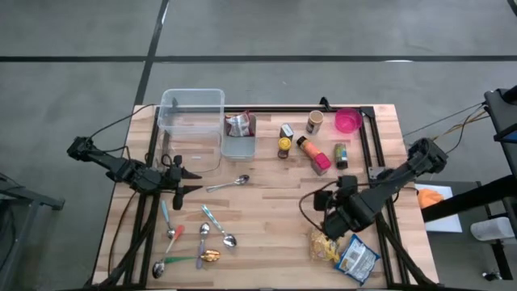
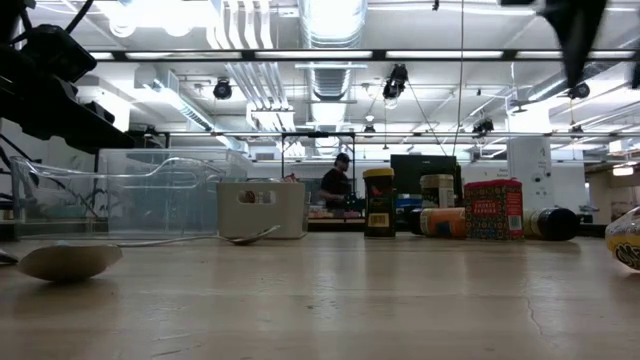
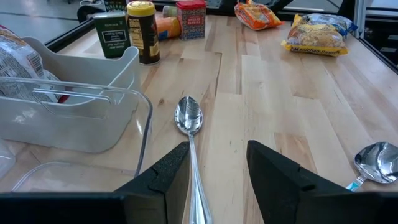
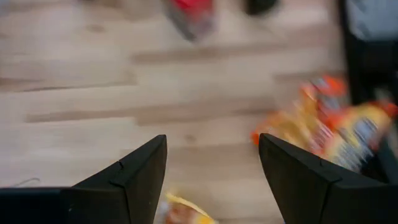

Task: Pick & Place Food Item
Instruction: Put the orange noodle pack into the gray bin

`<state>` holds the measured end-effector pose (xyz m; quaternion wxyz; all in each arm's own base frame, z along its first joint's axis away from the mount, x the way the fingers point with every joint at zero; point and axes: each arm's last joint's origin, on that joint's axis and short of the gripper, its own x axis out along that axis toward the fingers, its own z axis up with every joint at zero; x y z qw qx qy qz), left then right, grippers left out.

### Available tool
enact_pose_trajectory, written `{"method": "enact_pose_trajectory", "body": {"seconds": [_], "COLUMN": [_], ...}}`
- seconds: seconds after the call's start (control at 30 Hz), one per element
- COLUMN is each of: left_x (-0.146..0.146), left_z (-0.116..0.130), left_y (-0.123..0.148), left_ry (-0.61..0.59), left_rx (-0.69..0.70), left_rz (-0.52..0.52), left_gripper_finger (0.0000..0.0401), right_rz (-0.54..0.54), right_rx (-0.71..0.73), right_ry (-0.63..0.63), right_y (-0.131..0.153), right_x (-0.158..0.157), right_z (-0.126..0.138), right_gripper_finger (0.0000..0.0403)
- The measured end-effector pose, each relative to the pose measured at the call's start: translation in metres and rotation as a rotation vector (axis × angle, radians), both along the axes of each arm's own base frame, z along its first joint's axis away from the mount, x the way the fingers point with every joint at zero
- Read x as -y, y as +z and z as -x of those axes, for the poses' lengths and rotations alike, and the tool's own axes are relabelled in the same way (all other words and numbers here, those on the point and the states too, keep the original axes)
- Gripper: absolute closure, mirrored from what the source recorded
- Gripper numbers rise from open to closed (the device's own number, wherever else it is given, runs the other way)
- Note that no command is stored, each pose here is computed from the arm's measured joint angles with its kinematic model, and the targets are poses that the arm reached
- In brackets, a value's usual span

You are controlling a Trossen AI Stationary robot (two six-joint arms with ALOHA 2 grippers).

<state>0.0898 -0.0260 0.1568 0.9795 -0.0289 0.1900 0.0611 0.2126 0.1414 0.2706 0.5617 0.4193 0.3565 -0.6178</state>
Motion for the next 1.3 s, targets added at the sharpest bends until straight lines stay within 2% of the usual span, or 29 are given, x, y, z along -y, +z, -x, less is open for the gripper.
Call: {"method": "enact_pose_trajectory", "body": {"seconds": [0.37,0.57,1.0,1.3], "left_x": [0.000,0.000,0.000,0.000], "left_z": [0.000,0.000,0.000,0.000], "left_y": [0.000,0.000,0.000,0.000], "left_ry": [0.000,0.000,0.000,0.000], "left_rx": [0.000,0.000,0.000,0.000], "left_rz": [0.000,0.000,0.000,0.000], "left_gripper_finger": [0.0238,0.0238,0.0238,0.0238], "right_rz": [0.008,0.059,0.001,0.031], "right_rx": [-0.210,-0.306,-0.360,-0.414], "right_ry": [-0.121,-0.168,-0.244,-0.255], "right_y": [-0.041,-0.064,-0.093,-0.114], "right_x": [0.019,0.034,0.045,0.047], "right_z": [0.014,0.025,0.035,0.038], "right_gripper_finger": [0.0152,0.0152,0.0152,0.0152]}}
